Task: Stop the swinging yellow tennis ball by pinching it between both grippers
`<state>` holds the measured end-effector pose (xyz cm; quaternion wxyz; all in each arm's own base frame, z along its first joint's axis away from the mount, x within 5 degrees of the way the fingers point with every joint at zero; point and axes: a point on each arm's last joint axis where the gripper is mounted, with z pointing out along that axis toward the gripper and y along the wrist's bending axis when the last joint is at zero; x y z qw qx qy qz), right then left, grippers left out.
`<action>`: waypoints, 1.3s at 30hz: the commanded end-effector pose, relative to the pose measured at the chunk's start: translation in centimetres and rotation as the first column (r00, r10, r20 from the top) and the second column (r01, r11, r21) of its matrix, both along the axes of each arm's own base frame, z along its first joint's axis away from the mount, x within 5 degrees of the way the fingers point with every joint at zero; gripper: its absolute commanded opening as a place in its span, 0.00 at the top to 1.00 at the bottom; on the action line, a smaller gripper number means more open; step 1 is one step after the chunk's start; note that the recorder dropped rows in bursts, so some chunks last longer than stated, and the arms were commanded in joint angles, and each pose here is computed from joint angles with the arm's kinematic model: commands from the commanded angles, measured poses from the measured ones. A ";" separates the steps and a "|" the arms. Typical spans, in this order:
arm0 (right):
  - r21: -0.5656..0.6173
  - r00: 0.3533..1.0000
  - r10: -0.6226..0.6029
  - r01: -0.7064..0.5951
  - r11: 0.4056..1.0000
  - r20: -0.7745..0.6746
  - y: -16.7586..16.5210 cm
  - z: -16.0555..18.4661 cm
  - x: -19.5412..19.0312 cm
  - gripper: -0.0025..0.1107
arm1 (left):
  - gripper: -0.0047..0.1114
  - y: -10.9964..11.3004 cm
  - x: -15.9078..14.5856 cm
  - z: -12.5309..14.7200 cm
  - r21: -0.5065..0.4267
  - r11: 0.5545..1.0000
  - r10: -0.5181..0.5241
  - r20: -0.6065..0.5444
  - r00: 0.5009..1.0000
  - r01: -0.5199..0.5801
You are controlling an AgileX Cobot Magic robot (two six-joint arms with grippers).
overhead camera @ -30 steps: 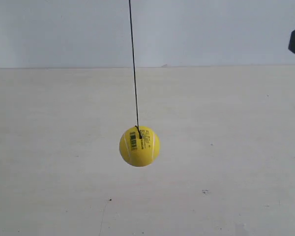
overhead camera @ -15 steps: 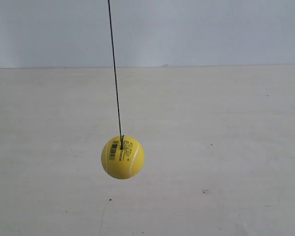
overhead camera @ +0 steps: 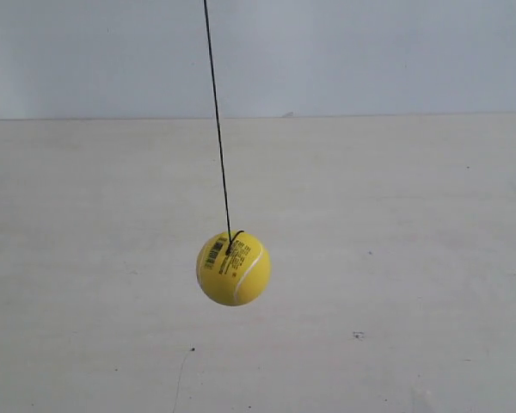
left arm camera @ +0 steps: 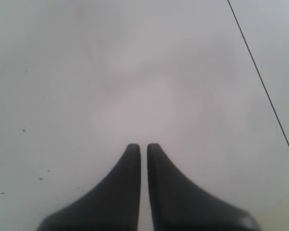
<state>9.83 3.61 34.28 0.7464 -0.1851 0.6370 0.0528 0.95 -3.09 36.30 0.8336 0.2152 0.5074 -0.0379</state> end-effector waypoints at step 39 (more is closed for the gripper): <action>0.188 0.978 0.111 -0.077 0.979 -0.178 0.4 -12.9 -0.9 0.98 | 0.92 1.2 3.4 -10.7 -0.188 0.974 0.068 -0.302 0.951 -0.129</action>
